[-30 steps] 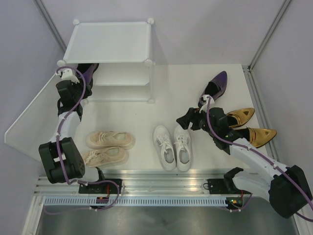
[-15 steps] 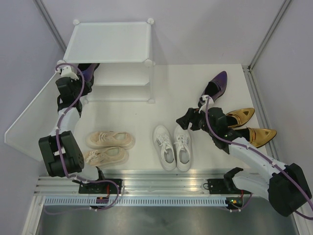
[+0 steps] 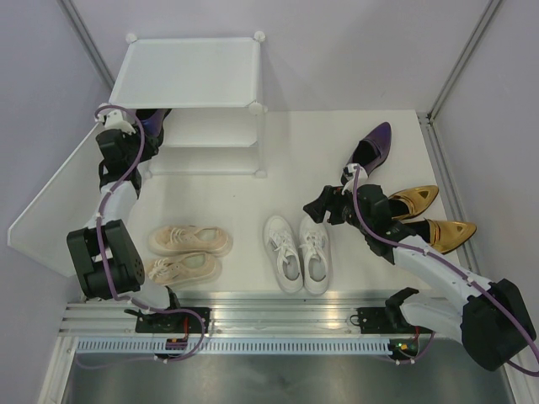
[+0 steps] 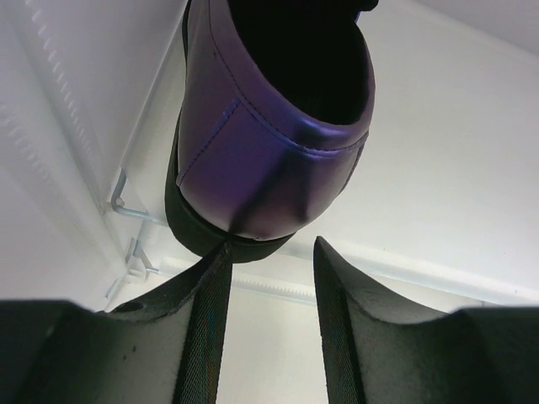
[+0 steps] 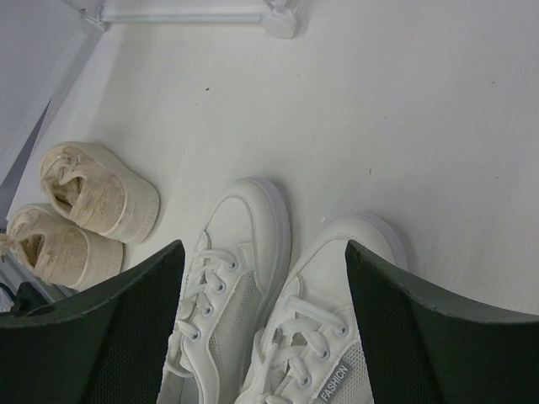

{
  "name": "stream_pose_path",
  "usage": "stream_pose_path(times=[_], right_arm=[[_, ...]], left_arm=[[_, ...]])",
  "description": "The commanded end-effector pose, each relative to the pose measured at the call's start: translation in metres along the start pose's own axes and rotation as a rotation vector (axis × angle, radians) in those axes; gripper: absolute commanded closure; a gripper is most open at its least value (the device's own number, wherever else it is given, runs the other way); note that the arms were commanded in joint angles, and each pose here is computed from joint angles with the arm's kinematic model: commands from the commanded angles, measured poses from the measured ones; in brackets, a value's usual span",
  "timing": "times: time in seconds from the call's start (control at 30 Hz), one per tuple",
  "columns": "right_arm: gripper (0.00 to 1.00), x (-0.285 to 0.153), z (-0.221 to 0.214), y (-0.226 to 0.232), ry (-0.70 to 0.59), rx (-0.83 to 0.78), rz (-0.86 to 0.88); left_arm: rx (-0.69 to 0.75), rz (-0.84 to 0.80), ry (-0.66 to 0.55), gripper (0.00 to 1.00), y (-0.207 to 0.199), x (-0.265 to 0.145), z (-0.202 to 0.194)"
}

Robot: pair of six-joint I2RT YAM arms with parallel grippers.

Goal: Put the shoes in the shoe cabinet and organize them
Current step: Place the shoe in the shoe cabinet.

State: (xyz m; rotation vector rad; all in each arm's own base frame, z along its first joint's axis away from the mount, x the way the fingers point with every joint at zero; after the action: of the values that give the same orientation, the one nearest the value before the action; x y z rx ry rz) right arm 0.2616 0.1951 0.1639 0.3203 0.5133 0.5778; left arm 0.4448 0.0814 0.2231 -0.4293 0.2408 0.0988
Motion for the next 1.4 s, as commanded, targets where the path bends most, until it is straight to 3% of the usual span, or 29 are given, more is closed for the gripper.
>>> stream_pose_path(times=[0.0,1.37], right_arm=[[0.19,0.002,0.017,0.002,-0.054,-0.025,0.003],[0.19,0.006,0.012,-0.002,-0.034,-0.022,-0.011]], left_arm=[[0.005,-0.053,-0.111,0.53,-0.015,0.006,0.035],[0.097,0.046,-0.147,0.57,0.001,0.019,0.044]])
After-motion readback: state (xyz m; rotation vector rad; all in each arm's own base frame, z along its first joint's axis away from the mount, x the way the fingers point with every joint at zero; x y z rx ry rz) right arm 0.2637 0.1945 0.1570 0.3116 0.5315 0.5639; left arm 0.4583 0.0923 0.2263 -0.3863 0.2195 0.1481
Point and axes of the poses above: each gripper's point midway between its finger pads, its own x axis out along the fingers, its own y axis along the line the jaws close on, z = x × y, the point moved 3 cm from there along -x, back along the fingers, and after that the axes turned 7 degrees about -x, right-handed, at the moved point
